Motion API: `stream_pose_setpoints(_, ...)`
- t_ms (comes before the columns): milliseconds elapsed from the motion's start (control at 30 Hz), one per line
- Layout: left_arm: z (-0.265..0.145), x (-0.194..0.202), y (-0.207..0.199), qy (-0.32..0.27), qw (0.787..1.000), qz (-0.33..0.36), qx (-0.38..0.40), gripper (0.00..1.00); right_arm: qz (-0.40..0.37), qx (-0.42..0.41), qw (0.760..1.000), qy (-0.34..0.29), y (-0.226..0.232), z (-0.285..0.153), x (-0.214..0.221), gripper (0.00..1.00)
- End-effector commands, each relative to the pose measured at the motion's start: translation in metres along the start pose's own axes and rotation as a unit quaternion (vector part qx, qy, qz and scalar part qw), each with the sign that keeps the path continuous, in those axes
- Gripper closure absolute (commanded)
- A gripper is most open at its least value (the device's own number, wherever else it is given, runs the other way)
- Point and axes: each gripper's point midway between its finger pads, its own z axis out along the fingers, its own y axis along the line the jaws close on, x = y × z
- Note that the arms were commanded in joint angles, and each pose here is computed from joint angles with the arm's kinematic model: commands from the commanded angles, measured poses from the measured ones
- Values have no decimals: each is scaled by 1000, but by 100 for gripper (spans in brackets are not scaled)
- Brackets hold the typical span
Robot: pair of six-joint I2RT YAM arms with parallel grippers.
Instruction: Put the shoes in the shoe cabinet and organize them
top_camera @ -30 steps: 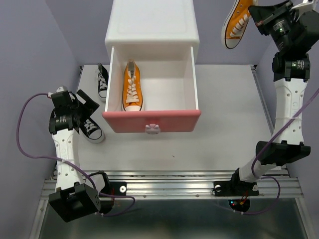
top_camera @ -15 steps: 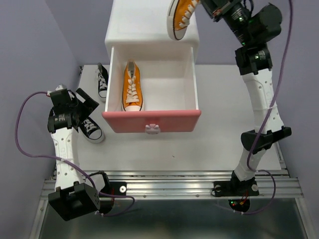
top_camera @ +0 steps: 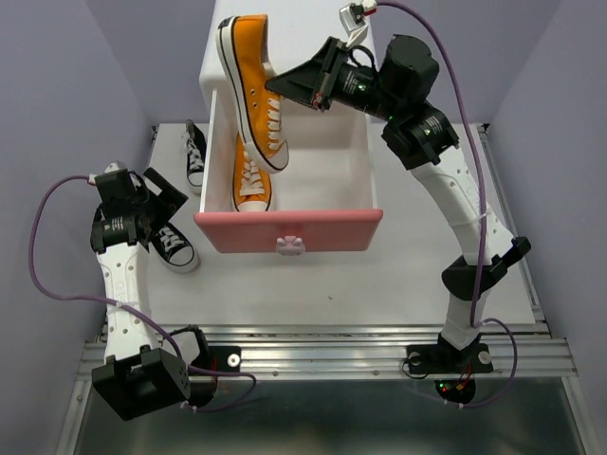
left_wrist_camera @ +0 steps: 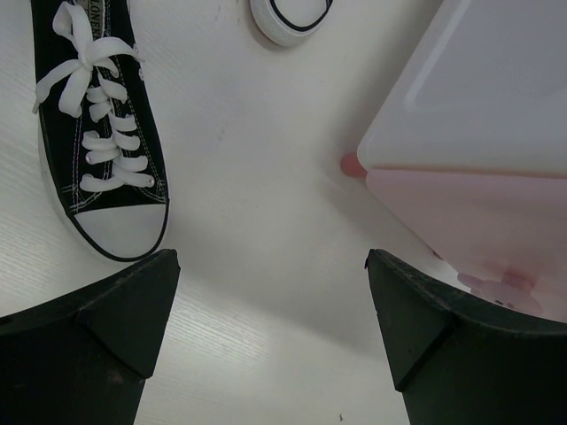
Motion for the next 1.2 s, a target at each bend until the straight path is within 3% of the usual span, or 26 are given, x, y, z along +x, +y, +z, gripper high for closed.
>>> stream_pose_setpoints(0, -3, -8, -3, -25, 1000, -2, 8, 1, -49, -4, 999, 4, 41, -26, 7, 99)
stream_pose_setpoints(167, -3, -5, 0, -21, 1000, 3, 5, 1, -58, 69, 994, 55, 15, -27, 55, 99)
stream_pose_setpoints(300, -3, -2, 1, -20, 1000, 3, 6, 1, -70, 120, 990, 30, 0, -34, 54, 99)
stream_pose_setpoints(500, -4, 4, 6, -15, 1000, 4, -1, 1, -100, 213, 971, 42, -31, -40, 71, 99)
stream_pose_setpoints(800, -3, 4, 9, -14, 1000, 8, -5, 1, -103, 333, 936, -53, -64, -52, 48, 99)
stream_pose_setpoints(1167, 0, 7, 14, -11, 1000, 9, -15, 1, -88, 405, 901, -130, -67, -59, 47, 99)
